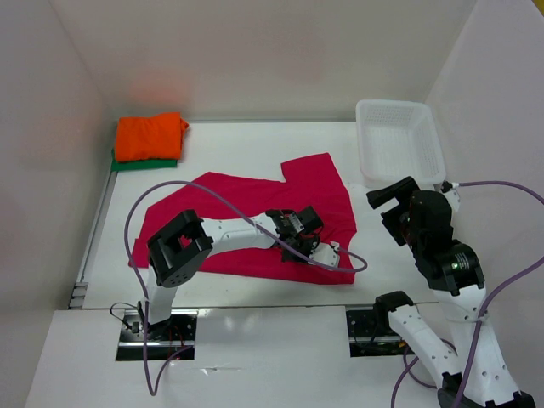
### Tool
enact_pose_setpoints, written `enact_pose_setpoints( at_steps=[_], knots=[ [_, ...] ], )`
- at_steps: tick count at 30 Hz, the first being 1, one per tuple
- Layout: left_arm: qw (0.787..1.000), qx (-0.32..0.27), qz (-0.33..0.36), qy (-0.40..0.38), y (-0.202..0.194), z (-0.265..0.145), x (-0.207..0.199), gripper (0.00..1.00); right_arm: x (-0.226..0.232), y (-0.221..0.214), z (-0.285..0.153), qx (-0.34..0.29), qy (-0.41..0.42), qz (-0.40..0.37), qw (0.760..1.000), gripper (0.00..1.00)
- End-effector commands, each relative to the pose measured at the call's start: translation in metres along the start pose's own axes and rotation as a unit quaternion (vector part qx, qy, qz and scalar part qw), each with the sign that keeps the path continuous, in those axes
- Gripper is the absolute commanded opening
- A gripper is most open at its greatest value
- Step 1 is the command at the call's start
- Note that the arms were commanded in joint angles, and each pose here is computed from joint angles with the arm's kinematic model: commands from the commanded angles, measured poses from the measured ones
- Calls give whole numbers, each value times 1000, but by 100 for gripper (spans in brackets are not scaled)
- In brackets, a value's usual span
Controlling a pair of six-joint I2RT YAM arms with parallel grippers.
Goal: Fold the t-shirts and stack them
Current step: Fold the flattened tshirt in 1/3 of the way
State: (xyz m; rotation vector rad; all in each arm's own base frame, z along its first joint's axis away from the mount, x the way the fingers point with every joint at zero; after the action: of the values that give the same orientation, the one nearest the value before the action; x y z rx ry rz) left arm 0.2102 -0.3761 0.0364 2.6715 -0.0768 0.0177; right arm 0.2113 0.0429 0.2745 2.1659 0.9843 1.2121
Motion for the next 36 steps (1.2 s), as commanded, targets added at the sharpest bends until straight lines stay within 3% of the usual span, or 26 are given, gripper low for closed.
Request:
enact_pose_setpoints(
  at_steps=[1,14,22,31,35,36],
  knots=[
    [1000,-15,-4,9,9,-2,11,4,0,3,-2,-9,4,1,1000,100],
    [975,-71,-202,50,-16,-39,94,0,2,-1,2,1,7,0,1000,100],
    [954,-73,-288,47,-40,-36,110,0,3,-1,5,1,7,-1,1000,100],
    [909,-71,-404,74,-81,-40,140,0,7,0,8,9,6,-11,1000,100],
    [903,-70,-419,70,-86,-40,138,10,-1,-18,22,52,-15,-37,998,100],
    [903,-70,-419,70,-86,-40,138,25,-3,-25,27,67,-21,-44,997,100]
  ],
)
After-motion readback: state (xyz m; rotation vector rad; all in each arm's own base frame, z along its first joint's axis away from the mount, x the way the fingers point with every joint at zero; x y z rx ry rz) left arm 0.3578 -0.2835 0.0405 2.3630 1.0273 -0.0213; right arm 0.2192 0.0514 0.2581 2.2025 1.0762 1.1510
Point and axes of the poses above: each gripper's point midway between its finger pads, its own z axis out along the fingers, its own x axis along the line the jaws close on, y = z × x, the point moved 1 cm from there along -z, back along the fingers, and after that the axes turned 14 degrees about -z, right-handed, at the moved point
